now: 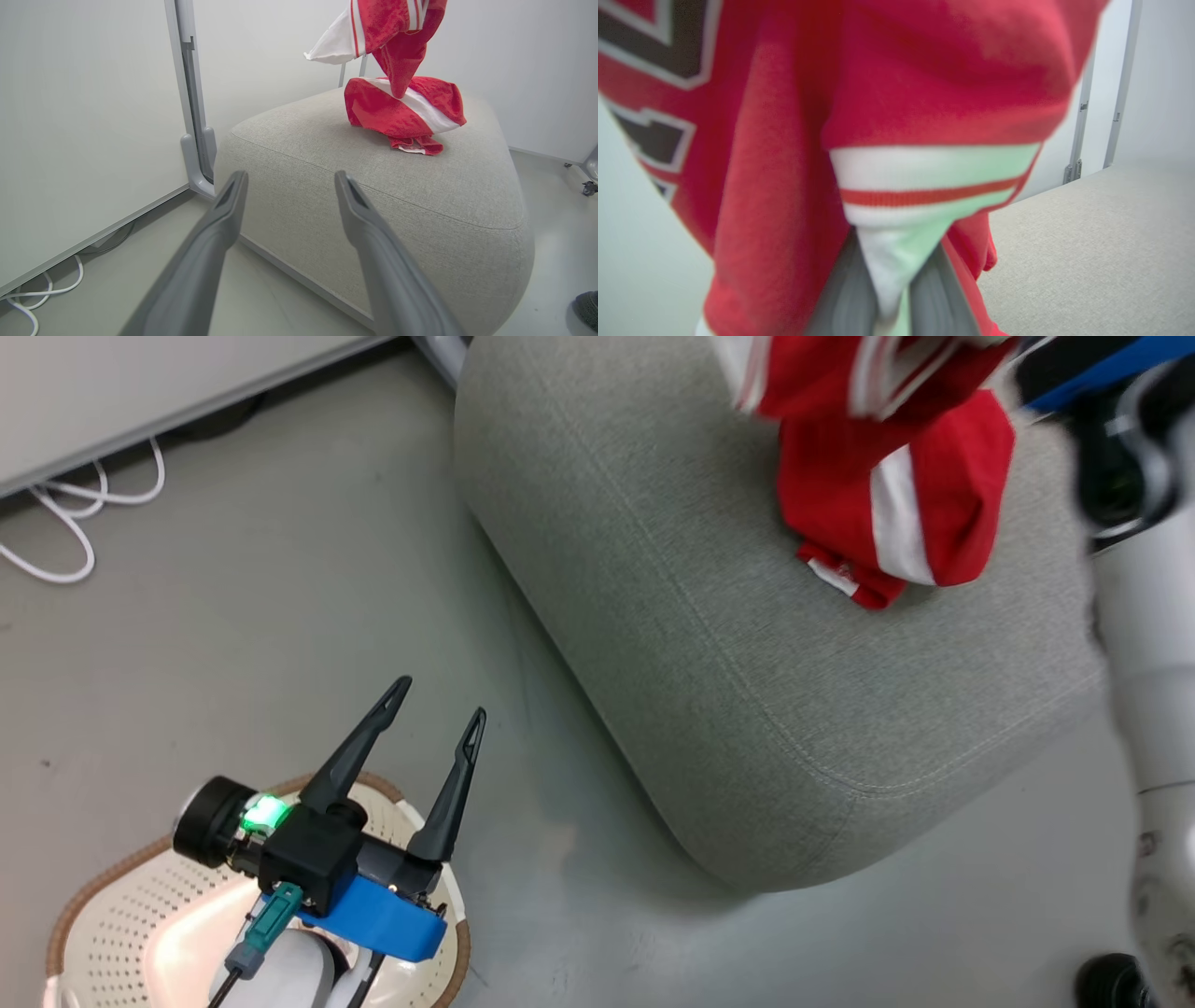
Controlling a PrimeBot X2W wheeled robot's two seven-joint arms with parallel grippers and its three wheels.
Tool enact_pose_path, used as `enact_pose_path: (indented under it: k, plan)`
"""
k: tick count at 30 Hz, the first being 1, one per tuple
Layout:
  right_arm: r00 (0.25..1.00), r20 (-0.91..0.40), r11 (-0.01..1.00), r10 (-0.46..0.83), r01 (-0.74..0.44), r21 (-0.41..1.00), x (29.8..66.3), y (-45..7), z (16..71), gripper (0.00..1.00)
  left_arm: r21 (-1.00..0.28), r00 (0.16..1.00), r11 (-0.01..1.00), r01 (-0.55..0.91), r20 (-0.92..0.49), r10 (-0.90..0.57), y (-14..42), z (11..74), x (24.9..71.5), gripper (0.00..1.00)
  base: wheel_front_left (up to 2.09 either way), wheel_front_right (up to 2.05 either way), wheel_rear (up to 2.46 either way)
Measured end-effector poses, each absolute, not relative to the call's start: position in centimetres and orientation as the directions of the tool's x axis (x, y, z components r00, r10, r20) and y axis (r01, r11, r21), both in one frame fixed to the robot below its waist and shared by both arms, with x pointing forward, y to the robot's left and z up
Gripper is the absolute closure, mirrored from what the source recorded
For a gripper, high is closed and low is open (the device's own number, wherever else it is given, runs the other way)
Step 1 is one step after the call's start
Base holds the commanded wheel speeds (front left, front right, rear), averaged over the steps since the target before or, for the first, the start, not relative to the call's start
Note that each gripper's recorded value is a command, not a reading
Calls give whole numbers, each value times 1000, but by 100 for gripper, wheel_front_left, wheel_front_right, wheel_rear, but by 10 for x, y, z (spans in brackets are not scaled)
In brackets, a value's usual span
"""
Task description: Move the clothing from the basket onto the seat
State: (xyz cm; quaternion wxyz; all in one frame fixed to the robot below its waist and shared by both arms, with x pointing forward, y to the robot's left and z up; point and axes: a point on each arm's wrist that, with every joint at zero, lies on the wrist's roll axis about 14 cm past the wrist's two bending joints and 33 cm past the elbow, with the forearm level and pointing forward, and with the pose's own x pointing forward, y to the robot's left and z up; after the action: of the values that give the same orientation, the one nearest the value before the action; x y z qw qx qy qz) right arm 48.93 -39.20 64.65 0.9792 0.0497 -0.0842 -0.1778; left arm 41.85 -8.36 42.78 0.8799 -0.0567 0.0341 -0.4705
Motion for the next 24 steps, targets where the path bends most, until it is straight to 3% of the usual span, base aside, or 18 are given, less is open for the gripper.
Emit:
enact_pose_path:
  k: [7, 12, 24]
  plan:
    - [885, 147, 897, -441, 434, 81, 496, -438, 640, 100, -116, 568, 565, 817, -8, -823, -72, 416, 435, 0, 0, 0, 0]
    - [866, 2, 865, -500, 500, 43, 484, -453, 561, 100, -130, 580, 578, 806, -25, -814, -66, 407, 439, 0, 0, 0, 0]
    - [804, -162, 816, -572, 578, -13, 473, -455, 455, 100, -147, 583, 587, 796, -72, -809, -53, 383, 444, 0, 0, 0, 0]
